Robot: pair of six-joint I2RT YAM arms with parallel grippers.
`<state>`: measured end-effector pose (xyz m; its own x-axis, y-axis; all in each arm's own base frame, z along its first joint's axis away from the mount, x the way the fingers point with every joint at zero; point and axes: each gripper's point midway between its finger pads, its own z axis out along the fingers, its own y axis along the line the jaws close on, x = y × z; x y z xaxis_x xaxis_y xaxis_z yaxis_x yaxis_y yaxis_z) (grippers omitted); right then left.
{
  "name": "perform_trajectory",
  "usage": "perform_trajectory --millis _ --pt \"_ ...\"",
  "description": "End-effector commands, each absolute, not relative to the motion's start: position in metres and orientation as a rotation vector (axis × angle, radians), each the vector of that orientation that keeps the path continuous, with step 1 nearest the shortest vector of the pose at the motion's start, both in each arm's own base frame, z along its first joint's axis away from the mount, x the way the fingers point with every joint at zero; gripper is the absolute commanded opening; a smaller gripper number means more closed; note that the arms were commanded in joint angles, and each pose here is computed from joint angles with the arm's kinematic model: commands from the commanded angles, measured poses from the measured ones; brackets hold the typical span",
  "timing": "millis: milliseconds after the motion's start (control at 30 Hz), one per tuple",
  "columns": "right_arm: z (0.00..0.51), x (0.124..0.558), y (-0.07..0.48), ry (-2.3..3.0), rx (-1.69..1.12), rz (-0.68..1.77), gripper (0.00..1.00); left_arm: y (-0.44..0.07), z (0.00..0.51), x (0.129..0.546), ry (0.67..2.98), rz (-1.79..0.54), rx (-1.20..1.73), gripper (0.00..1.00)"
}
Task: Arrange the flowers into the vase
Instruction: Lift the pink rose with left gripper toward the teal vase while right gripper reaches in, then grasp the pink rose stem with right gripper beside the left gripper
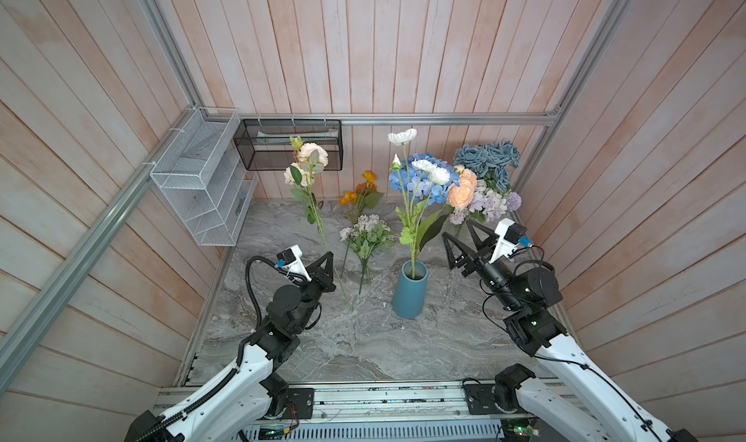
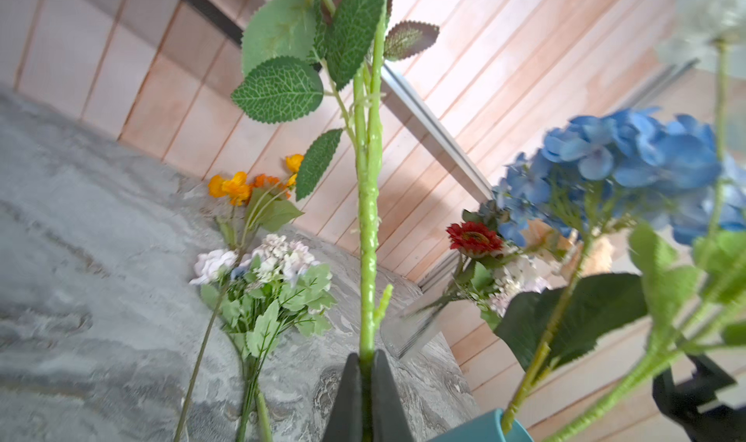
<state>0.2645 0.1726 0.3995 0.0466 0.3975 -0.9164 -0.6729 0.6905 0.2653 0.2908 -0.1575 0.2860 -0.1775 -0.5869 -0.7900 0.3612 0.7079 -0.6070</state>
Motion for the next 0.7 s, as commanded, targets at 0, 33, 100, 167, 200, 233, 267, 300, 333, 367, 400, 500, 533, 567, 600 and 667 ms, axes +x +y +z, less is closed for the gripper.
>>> perform_trajectory --millis 0,33,100,167,200,233,267,300,333,367,400,500,533,567,600,667 --pt "0.432 0.243 0.191 1.194 -0.390 0.938 0.98 -0.171 0.354 0.275 1.324 -0.829 0.009 0.00" --pt "0.437 0.240 0.196 1.184 -0.421 0.957 0.98 -0.176 0.364 0.270 1.291 -0.834 0.056 0.00" --pt "0.444 0.234 0.205 1.166 -0.470 0.987 0.98 -0.183 0.380 0.263 1.237 -0.836 0.126 0.00" --pt "0.451 0.228 0.216 1.152 -0.520 1.006 0.98 -0.191 0.393 0.256 1.197 -0.832 0.189 0.00" --pt "0.454 0.225 0.223 1.146 -0.547 1.014 0.98 -0.194 0.399 0.253 1.175 -0.832 0.220 0.00" --pt "0.458 0.222 0.231 1.138 -0.578 1.015 0.98 -0.198 0.406 0.248 1.152 -0.834 0.250 0.00" --pt "0.460 0.218 0.238 1.131 -0.609 1.018 0.98 -0.201 0.411 0.244 1.130 -0.839 0.276 0.00" --pt "0.464 0.215 0.247 1.122 -0.640 1.021 0.98 -0.206 0.417 0.239 1.107 -0.845 0.307 0.00" --pt "0.467 0.211 0.255 1.112 -0.668 1.026 0.98 -0.210 0.421 0.235 1.088 -0.850 0.335 0.00" --pt "0.470 0.208 0.263 1.104 -0.694 1.036 0.97 -0.214 0.426 0.230 1.068 -0.854 0.366 0.00" --pt "0.470 0.206 0.272 1.103 -0.724 1.051 0.96 -0.219 0.430 0.226 1.051 -0.860 0.393 0.00" --pt "0.473 0.203 0.294 1.097 -0.789 1.090 0.93 -0.236 0.435 0.215 1.020 -0.877 0.480 0.00" --pt "0.473 0.203 0.299 1.097 -0.802 1.101 0.92 -0.240 0.435 0.213 1.014 -0.882 0.498 0.00" --pt "0.473 0.203 0.305 1.096 -0.814 1.113 0.91 -0.245 0.435 0.211 1.011 -0.887 0.520 0.00" --pt "0.471 0.203 0.310 1.098 -0.826 1.124 0.90 -0.250 0.435 0.208 1.006 -0.890 0.541 0.00" --pt "0.469 0.203 0.318 1.103 -0.842 1.141 0.88 -0.258 0.433 0.205 1.008 -0.892 0.570 0.00"
